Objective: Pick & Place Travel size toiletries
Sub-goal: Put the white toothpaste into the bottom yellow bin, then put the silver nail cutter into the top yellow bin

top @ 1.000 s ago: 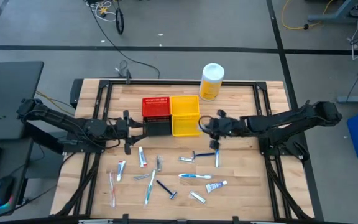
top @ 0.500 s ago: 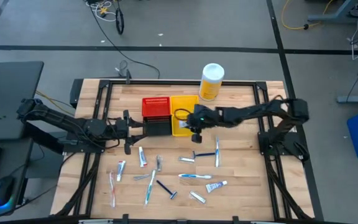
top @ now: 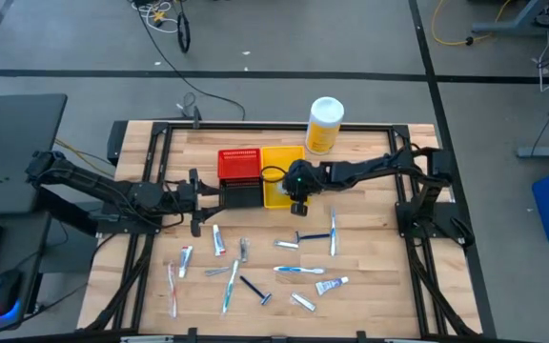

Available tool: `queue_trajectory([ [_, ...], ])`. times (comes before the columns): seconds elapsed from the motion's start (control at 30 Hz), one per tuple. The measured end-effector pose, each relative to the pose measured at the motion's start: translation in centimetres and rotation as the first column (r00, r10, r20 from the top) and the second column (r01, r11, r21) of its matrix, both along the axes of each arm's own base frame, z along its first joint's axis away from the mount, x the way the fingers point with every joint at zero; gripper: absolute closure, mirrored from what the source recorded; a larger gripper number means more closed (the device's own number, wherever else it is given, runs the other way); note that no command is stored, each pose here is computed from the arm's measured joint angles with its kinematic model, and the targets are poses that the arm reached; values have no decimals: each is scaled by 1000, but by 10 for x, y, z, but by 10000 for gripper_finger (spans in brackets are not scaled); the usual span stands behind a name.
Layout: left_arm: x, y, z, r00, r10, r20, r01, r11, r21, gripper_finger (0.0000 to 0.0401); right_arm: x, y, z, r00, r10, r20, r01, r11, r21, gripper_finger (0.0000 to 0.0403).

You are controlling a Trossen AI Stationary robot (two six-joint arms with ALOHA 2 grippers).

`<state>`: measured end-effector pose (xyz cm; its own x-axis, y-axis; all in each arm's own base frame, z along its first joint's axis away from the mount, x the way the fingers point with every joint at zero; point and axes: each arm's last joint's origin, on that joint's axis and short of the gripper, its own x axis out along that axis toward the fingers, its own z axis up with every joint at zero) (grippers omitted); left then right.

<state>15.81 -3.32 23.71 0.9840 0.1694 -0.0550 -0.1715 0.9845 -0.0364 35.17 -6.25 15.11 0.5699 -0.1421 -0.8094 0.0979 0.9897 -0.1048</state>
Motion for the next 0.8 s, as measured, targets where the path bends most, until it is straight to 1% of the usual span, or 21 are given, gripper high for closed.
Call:
queue_trajectory([
  [0.17,0,0,0,1000,0,0,0,1000,0,188,-2,1,-2,1000,11,-10,-11,999,35,284],
  [0.33,0,0,0,1000,0,0,0,1000,0,188,-3,1,-4,1000,13,-14,-13,999,38,277],
  [0.43,0,0,0,1000,0,0,0,1000,0,188,-1,1,-2,1000,15,8,-15,999,33,266],
  [0.53,0,0,-1,1000,0,-6,0,1000,1,188,0,1,-1,999,35,3,-35,999,20,247],
  [0.6,0,0,-2,1000,0,-20,0,1000,5,188,2,3,4,999,41,8,-41,999,17,233],
  [0.7,-1,0,-6,998,1,-59,0,1000,10,188,7,6,18,998,53,35,-54,998,13,216],
  [0.8,-1,0,-11,994,3,-106,-4,1000,-9,188,10,11,31,996,72,54,-73,997,14,208],
])
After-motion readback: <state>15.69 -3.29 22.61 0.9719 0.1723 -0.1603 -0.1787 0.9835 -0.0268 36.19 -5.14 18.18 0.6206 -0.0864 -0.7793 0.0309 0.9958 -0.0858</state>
